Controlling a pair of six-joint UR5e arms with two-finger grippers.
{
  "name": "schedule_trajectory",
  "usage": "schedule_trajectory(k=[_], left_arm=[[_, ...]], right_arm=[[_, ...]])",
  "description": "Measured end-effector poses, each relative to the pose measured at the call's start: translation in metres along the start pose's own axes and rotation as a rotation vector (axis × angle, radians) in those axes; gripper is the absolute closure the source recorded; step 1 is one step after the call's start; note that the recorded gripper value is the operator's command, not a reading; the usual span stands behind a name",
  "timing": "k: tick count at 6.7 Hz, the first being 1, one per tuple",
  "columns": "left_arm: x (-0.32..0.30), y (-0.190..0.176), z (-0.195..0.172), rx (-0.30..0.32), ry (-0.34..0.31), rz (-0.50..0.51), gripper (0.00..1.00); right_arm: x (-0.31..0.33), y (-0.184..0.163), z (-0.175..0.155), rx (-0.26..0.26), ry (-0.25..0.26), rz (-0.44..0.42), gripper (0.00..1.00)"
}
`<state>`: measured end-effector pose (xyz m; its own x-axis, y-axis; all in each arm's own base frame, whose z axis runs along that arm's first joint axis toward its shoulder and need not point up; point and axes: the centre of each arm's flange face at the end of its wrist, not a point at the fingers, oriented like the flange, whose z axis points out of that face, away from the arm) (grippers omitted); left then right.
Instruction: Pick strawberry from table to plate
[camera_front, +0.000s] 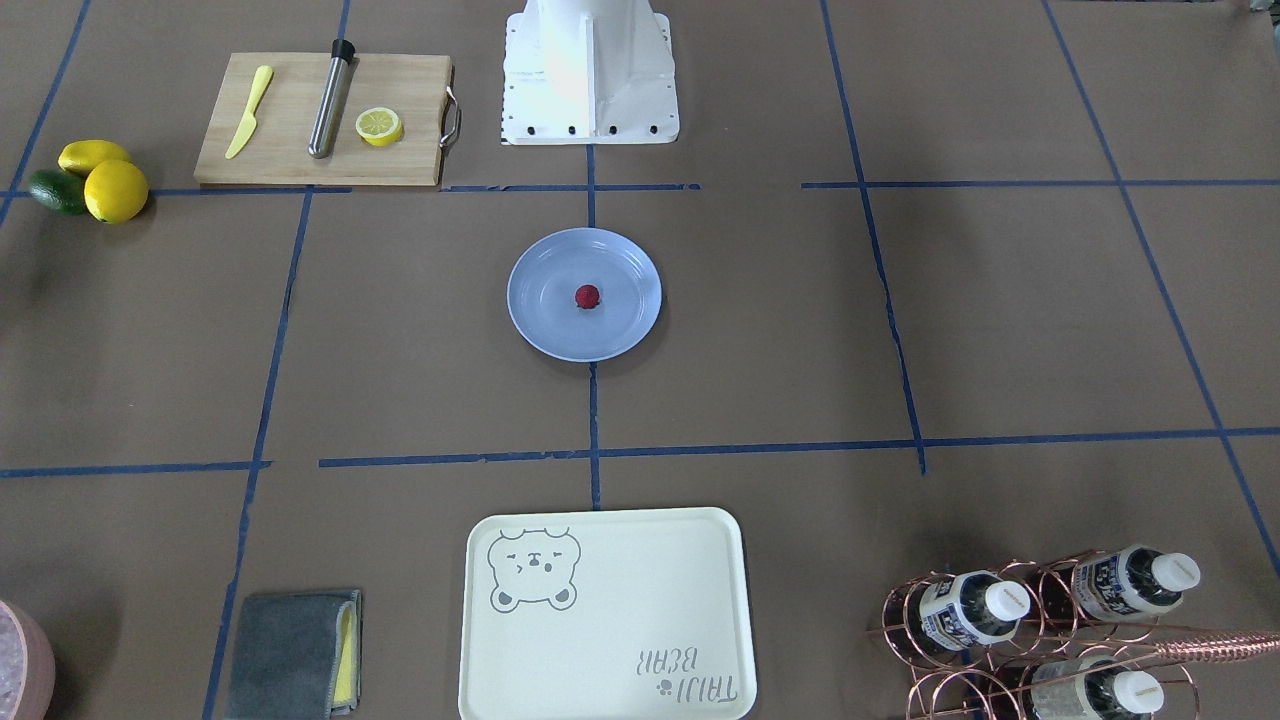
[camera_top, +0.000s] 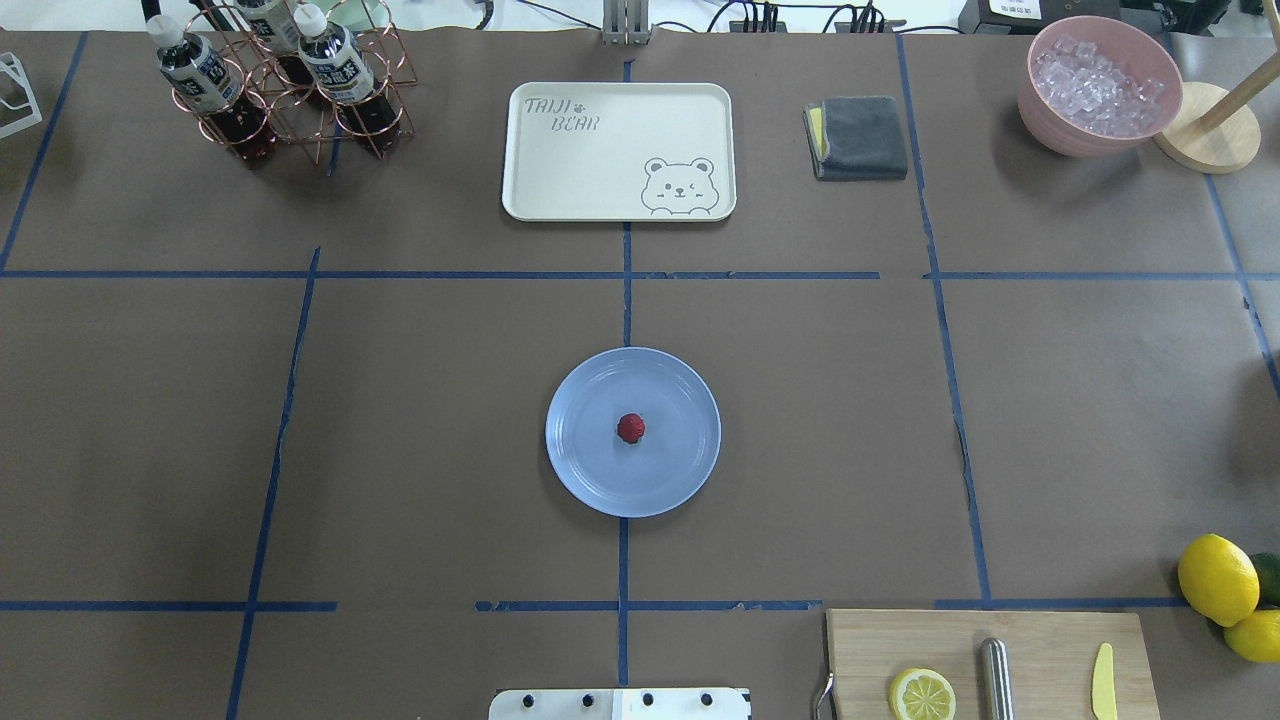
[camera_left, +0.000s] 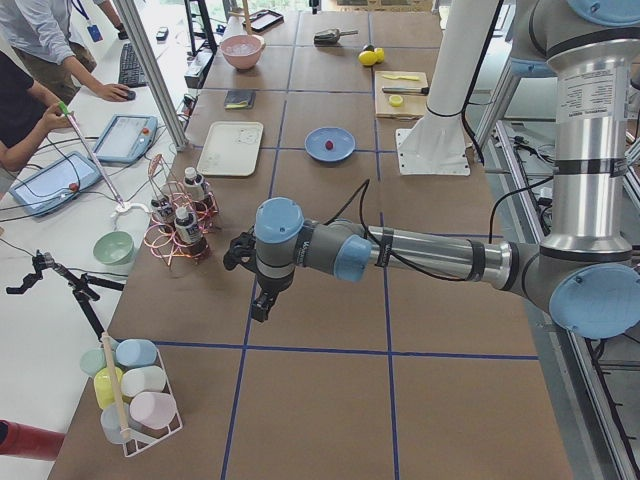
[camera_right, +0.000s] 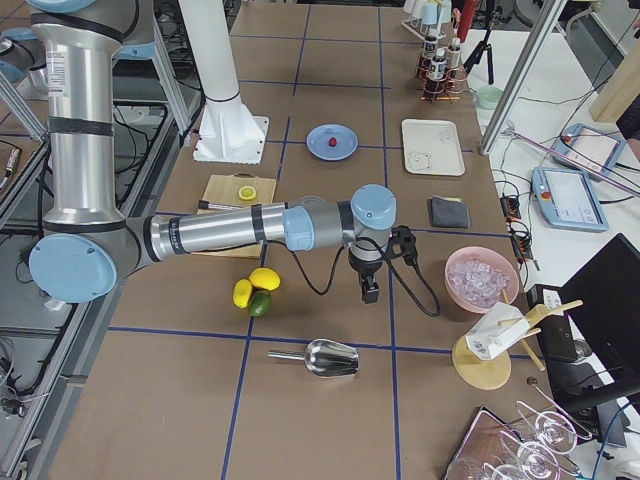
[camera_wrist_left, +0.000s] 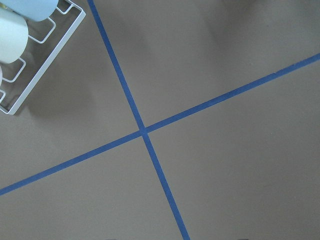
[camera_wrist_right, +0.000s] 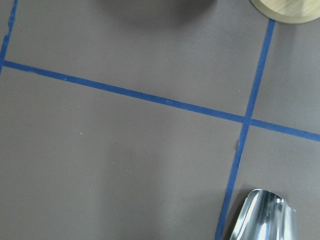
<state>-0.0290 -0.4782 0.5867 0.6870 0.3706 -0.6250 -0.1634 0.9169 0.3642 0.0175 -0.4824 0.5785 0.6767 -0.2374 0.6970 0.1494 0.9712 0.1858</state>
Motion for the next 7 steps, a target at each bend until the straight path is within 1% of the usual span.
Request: schedule_trajectory(k=[1,2,3,4,5,7], left_arm=[[-0.005,0.011,0.006,-0.021,0.006,-0.024,0.00],[-0.009,0.022,0.011,-0.064,0.011,-0.068,0.00],[-0.012,0.026,0.012,-0.120,0.017,-0.126,0.00],[-0.015,0.030,0.014,-0.158,0.020,-0.162,0.00],[-0.019,0.030,0.018,-0.172,0.019,-0.173,0.00],[-0.021,0.013,0.017,-0.169,0.011,-0.166,0.00]], right_arm=[[0.015,0.008,0.001,-0.036,0.021,-0.022,0.00],[0.023,0.014,0.004,-0.065,0.029,-0.035,0.00],[0.027,0.018,0.007,-0.079,0.027,-0.037,0.00],[0.028,0.019,0.009,-0.084,0.025,-0.034,0.00],[0.031,0.020,0.012,-0.089,0.023,-0.026,0.00],[0.034,0.022,0.015,-0.095,0.022,-0.019,0.00]])
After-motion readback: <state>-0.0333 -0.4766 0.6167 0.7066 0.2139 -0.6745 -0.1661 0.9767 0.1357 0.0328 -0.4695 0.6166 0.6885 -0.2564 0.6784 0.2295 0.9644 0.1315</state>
